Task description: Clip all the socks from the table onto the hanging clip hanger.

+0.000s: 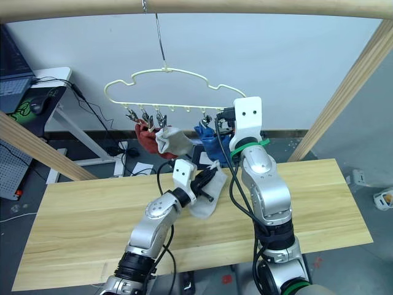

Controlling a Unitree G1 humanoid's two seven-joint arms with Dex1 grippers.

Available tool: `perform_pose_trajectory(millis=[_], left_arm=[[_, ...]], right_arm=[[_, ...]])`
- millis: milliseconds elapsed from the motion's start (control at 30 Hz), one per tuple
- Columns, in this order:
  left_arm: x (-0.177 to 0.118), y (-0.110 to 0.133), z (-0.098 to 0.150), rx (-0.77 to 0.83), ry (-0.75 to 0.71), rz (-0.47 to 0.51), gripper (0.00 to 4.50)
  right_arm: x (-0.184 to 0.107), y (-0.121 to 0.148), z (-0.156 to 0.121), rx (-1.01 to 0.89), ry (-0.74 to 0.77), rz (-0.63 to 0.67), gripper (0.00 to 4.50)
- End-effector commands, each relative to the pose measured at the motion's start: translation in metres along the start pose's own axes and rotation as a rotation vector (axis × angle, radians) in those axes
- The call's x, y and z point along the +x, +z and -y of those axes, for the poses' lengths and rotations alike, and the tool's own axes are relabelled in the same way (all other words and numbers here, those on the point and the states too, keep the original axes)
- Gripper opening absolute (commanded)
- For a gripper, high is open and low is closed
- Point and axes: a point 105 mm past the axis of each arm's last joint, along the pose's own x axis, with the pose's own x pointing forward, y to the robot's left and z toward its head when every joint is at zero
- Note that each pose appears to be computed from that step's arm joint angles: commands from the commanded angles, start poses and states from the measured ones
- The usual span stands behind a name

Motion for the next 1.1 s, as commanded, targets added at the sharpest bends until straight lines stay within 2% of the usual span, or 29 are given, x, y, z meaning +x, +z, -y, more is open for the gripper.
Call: perform_pose_trajectory(millis=[33,167,367,567,800,1100], left_arm=[[0.006,0.033,0.016,0.021,-0.079,0.144,0.01],[0.013,0.052,0.020,0.065,-0.109,0.226,0.01],[0.017,0.062,0.028,0.116,-0.161,0.272,0.01],[0.020,0.064,0.038,0.150,-0.190,0.282,0.01],[0.036,0.064,0.026,0.147,-0.106,0.277,0.01],[0.042,0.063,0.019,0.171,-0.079,0.274,0.01]], right_arm=[[-0.008,0.027,-0.004,0.027,0.013,0.100,0.00],[-0.010,0.034,-0.007,0.046,0.023,0.111,0.00],[-0.013,0.034,-0.010,0.060,0.029,0.107,0.00],[-0.013,0.041,-0.007,0.063,0.021,0.119,0.00],[-0.013,0.048,-0.009,0.080,0.042,0.113,0.00],[-0.014,0.047,-0.011,0.084,0.054,0.096,0.00]])
